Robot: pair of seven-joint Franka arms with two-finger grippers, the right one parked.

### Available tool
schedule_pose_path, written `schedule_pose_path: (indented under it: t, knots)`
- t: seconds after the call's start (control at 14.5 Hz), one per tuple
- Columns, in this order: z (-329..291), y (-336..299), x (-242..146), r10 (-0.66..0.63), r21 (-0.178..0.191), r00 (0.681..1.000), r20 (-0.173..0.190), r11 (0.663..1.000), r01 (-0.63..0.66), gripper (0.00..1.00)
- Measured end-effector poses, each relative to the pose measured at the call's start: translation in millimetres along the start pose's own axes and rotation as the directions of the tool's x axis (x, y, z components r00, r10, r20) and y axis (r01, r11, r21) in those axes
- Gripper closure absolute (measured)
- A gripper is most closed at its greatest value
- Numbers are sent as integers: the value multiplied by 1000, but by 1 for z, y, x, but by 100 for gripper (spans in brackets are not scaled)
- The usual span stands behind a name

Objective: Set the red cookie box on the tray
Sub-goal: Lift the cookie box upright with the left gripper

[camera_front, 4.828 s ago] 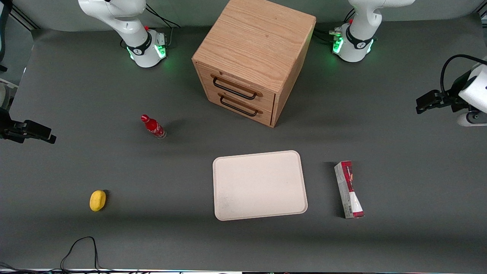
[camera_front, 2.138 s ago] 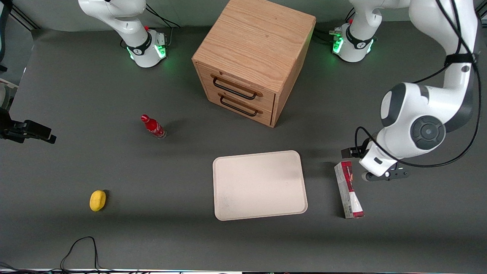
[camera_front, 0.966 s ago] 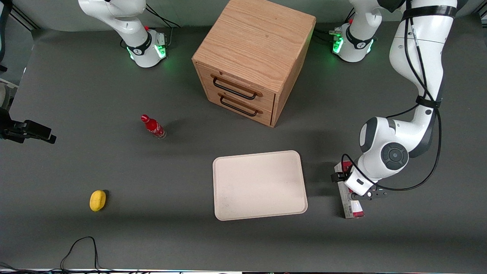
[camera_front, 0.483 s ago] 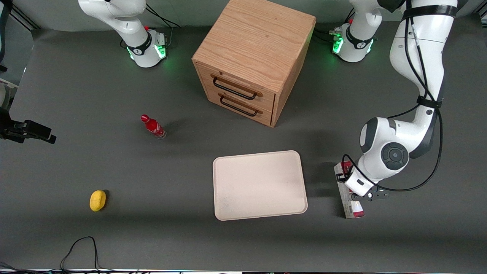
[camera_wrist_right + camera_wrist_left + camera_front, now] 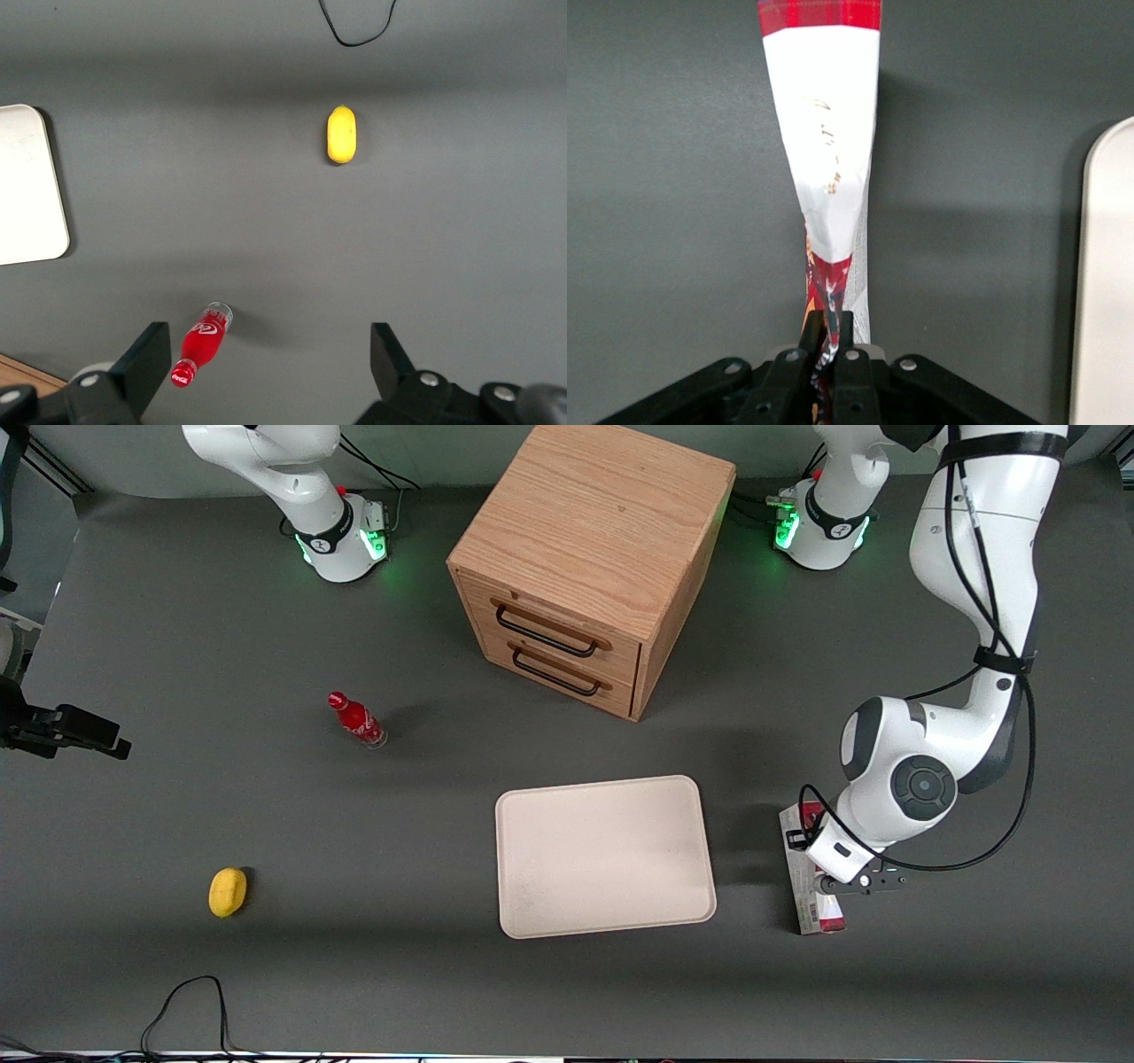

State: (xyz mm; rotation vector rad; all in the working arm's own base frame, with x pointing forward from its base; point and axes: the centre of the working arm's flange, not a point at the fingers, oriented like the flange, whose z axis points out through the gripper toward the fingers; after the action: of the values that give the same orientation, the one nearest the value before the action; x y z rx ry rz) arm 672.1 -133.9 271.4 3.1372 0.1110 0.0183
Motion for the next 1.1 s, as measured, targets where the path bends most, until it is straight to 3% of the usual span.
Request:
schedule_pose_path:
  t: [0.21,0.41,0.83,1.1]
  knots:
    - [-89,-7,-15,-5,28,999,50,1000,4,92]
    - [-195,-19,-55,-14,49,997,82,999,10,92]
    - [-279,-49,-153,-42,35,996,81,999,39,92]
    - [-298,-55,-171,-40,31,997,60,999,38,92]
